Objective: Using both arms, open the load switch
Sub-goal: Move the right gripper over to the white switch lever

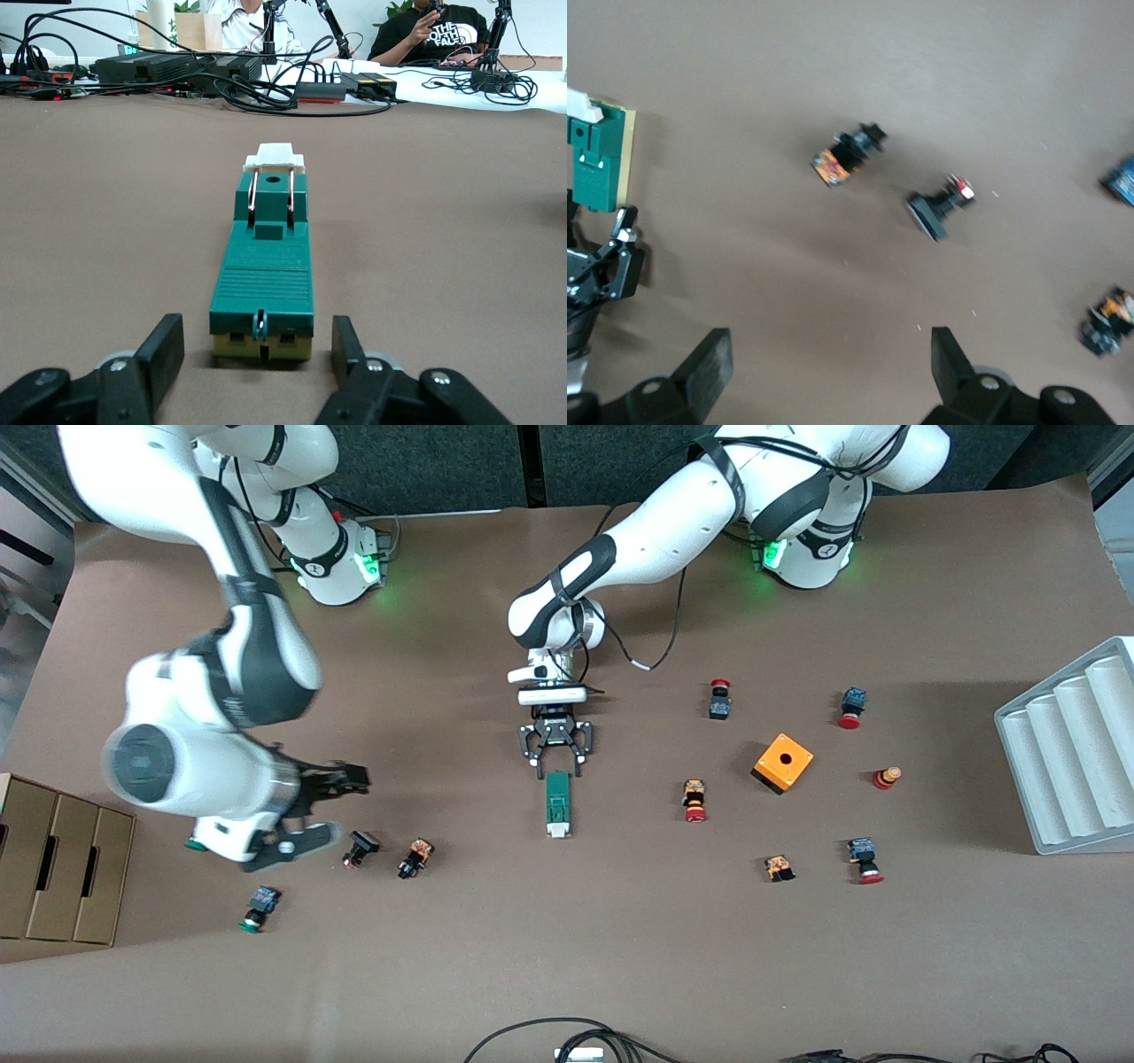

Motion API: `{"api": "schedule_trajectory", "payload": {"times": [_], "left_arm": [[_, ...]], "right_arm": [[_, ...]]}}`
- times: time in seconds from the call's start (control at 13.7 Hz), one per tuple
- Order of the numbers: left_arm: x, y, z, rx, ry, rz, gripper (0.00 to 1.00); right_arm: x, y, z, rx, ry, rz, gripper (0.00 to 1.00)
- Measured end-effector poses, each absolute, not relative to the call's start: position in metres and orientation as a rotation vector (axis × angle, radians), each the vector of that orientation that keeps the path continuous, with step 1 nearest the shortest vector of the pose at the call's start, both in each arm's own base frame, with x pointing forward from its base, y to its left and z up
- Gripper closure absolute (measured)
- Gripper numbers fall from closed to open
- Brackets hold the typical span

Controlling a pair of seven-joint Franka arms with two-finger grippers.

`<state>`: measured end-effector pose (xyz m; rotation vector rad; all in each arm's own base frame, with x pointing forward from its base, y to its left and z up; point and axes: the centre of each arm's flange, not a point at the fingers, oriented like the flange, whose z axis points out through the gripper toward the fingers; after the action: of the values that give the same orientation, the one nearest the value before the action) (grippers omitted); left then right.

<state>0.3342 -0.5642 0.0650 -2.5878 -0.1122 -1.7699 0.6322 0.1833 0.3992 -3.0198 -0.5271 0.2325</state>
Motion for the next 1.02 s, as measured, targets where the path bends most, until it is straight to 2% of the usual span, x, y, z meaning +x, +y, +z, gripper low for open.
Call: {"api": "schedule_trajectory", "payload": {"times": [0.15, 0.36, 0.51, 0.66, 1.02], "left_arm": [[0.335, -0.565, 0.065, -2.586, -0.113, -1.771, 0.26], [0.335, -0.565, 0.065, -2.585, -0.113, -1.772, 0.3], [0.334, -0.566, 0.065, -2.584, -0.108, -1.775, 0.43], [0.332, -0.566, 0.064, -2.571, -0.103, -1.783, 0.5], [0.332, -0.566, 0.064, -2.569, -0.102, -1.785, 0.51]], "right_arm": [[0.625, 0.222, 0.382, -3.025, -0.619, 0.237, 0.0], [0.627, 0.238, 0.358, -3.0, -0.733, 0.226, 0.0], [0.628, 0.257, 0.335, -2.964, -0.87, 0.185, 0.0], [0.626, 0.279, 0.314, -2.941, -0.957, 0.15, 0.0], [0.608, 0.331, 0.314, -2.866, -1.054, 0.085, 0.0]]}}
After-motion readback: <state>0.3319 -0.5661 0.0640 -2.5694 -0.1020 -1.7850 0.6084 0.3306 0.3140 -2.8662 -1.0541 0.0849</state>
